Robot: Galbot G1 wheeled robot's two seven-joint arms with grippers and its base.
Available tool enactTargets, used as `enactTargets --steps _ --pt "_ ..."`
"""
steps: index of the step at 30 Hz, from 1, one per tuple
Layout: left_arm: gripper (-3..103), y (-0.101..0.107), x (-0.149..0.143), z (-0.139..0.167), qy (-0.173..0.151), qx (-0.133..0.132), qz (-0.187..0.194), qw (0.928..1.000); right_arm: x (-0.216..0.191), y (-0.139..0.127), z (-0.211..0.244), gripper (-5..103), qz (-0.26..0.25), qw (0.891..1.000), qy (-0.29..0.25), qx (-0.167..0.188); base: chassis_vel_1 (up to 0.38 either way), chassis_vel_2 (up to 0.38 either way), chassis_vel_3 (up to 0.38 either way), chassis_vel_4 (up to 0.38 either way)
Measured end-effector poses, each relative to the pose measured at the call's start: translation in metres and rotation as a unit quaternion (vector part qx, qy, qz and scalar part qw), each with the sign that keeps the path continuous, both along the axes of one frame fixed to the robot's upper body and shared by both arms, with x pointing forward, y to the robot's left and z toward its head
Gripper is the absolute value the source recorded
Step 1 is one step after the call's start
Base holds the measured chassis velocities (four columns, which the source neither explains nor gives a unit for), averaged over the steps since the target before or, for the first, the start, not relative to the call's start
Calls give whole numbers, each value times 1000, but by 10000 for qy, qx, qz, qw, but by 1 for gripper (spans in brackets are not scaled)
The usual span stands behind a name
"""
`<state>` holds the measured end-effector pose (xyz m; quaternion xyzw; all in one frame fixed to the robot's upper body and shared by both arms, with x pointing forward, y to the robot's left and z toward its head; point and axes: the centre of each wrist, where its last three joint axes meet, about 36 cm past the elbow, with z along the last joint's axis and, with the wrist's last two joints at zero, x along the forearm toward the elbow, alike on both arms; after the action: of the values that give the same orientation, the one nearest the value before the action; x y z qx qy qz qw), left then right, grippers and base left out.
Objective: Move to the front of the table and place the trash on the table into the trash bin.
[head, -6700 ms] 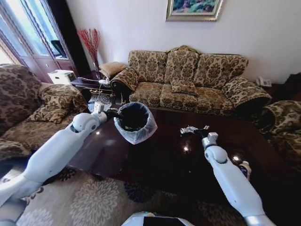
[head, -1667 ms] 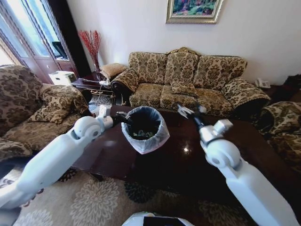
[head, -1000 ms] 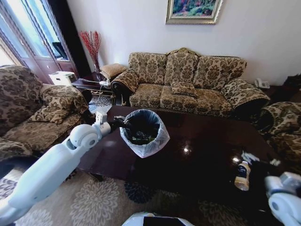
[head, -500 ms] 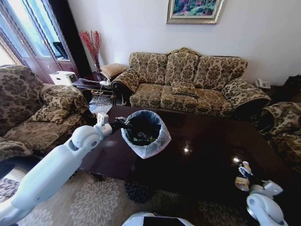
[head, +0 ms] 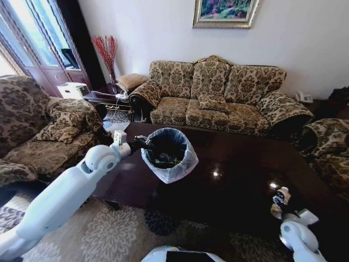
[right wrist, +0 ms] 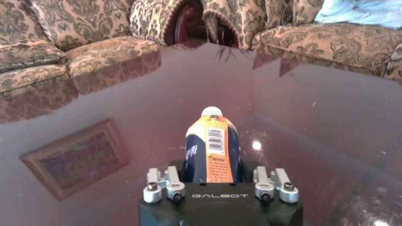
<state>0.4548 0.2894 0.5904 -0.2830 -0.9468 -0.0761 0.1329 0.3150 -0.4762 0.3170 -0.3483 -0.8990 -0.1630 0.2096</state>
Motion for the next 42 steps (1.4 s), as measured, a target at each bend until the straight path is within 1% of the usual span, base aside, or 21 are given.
enactTargets --steps 2,8,12,13,15,17,18,19,20,22,23,26,27,28,31,32,33,34,36,39,42 --pt "2 0 0 0 0 0 2 10000 1 3 -2 48 13 10000 -5 -6 0 0 0 0" --pt "2 -1 -1 1 -13 -13 -18 10000 4 6 -2 39 15 10000 -69 1 0 0 0 0" --pt "2 -2 -2 2 -28 2 -38 10000 16 4 10 30 58 9977 -573 -350 0 0 0 0" --pt "2 -3 -2 3 -31 19 -37 10000 31 3 39 27 261 9904 -1116 -769 0 0 0 0" --pt "2 -4 -2 3 -25 24 -59 10000 48 11 88 25 669 9744 -1813 -1151 0 0 0 0" --pt "2 -5 -2 2 -22 21 -65 10000 54 18 109 25 866 9666 -2062 -1251 0 0 0 0" --pt "2 -6 -1 2 -20 14 -71 10000 61 30 138 25 1172 9545 -2385 -1351 0 0 0 0" --pt "2 -8 -1 0 1 -7 -75 10000 72 60 187 25 1811 9270 -2933 -1480 0 0 0 0" --pt "2 -8 -1 0 1 -7 -75 10000 72 60 187 25 1811 9270 -2933 -1480 0 0 0 0" --pt "2 -11 1 -3 38 -72 -96 9999 81 111 243 25 2888 8789 -3502 -1465 0 0 0 0" --pt "2 -11 1 -3 38 -72 -96 9999 81 111 243 25 2888 8789 -3502 -1465 0 0 0 0" --pt "2 -21 9 -4 91 -119 -187 9997 81 165 289 25 4548 7918 -3893 -1207 0 0 0 0" --pt "2 -21 9 -4 91 -119 -187 9997 81 165 289 25 4548 7918 -3893 -1207 0 0 0 0" --pt "2 -22 10 -4 98 -123 -200 9997 85 177 290 25 4903 7695 -3941 -1106 0 0 0 0" --pt "2 -22 9 -4 117 -128 -212 9996 118 228 293 25 6044 6690 -4233 -894 0 0 0 0" --pt "2 -22 8 -5 121 -130 -206 9996 123 237 295 25 6173 6549 -4270 -875 0 0 0 0" --pt "2 -22 8 -5 121 -130 -206 9996 123 237 295 25 6173 6549 -4270 -875 0 0 0 0" --pt "2 -21 6 -6 133 -125 -177 9997 130 264 301 25 6500 6244 -4278 -684 0 0 0 0" --pt "2 -19 5 -7 144 -114 -143 9997 133 285 304 25 6760 6051 -4176 -496 0 0 0 0" --pt "2 -17 6 -8 158 -105 -116 9998 138 301 299 25 6961 5928 -4034 -367 0 0 0 0" --pt "2 -17 7 -8 159 -111 -100 9998 142 306 290 25 7025 5897 -3969 -354 0 0 0 0"
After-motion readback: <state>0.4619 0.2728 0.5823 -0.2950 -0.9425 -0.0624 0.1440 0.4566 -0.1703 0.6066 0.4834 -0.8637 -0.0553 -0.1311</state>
